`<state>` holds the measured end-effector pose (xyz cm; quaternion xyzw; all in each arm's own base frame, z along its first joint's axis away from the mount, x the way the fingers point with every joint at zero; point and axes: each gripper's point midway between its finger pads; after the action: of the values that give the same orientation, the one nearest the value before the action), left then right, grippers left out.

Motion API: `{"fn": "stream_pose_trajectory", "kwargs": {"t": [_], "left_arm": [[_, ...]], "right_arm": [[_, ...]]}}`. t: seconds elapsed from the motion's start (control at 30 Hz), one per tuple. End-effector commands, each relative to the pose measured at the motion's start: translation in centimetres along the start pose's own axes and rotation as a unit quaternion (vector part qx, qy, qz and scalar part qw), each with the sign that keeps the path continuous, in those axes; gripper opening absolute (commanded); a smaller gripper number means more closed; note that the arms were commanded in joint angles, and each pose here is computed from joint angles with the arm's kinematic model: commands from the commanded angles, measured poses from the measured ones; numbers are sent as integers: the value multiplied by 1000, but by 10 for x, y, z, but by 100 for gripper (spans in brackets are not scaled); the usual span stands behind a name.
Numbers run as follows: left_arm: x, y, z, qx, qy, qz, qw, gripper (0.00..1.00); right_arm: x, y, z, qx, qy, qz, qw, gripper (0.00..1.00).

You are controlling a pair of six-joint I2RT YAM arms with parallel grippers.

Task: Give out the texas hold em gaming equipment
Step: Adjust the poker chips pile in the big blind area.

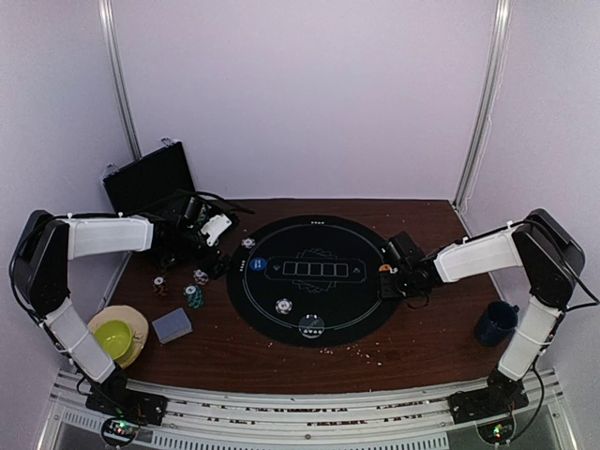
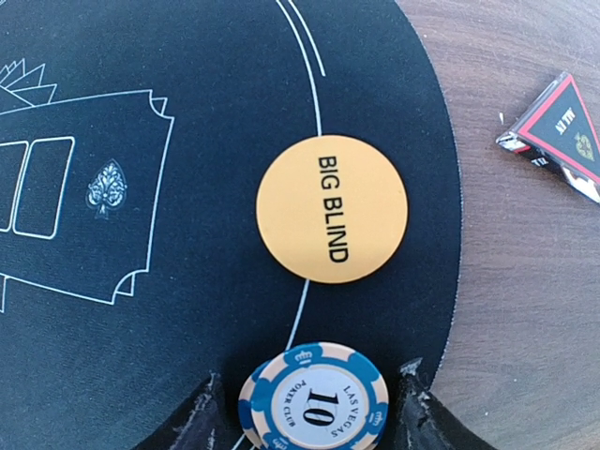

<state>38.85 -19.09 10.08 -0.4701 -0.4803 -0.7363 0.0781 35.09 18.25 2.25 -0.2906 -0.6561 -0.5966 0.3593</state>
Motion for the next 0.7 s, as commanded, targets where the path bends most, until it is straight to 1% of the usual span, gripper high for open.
{"fn": "stream_pose_trajectory", "kwargs": {"t": [0.0, 0.1, 0.17, 0.2, 0.3, 0.4, 0.47, 0.6, 0.67], "left_arm": [[-2, 8, 5, 4, 6, -13, 1000, 98], [-2, 8, 6, 4, 6, -13, 1000, 98], [-2, 8, 5, 4, 6, -13, 1000, 98], [-2, 8, 5, 4, 6, -13, 1000, 98], [-1, 8, 5, 4, 6, -14, 1000, 98], [-2, 8, 6, 5, 6, -14, 1000, 98], [-2, 8, 6, 4, 6, -13, 1000, 98], [-1, 8, 7, 3, 11, -13, 1000, 98], [1, 9, 8, 1, 13, -14, 1000, 98]], "right_arm": [[4, -2, 2, -3, 10, 1, 1000, 60], [4, -1, 2, -4, 10, 0, 1000, 57], [5, -1, 2, -3, 9, -1, 1000, 46], [5, -1, 2, -3, 9, -1, 1000, 44], [4, -1, 2, -2, 9, 0, 1000, 47], [5, 0, 2, -2, 9, -1, 1000, 48], [5, 1, 3, -1, 9, -1, 1000, 52], [10, 6, 5, 5, 10, -5, 1000, 72], [18, 14, 7, 9, 10, -13, 1000, 79]]}}
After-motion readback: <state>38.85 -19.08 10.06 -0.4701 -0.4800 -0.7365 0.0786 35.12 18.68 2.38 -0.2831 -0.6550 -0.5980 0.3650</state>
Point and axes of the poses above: each gripper's point midway between its finger pads, its own x axis back along the fingers, its own z axis along the line the jaws close on, y = z × x, and after that the axes turned 8 degrees about x, right-handed
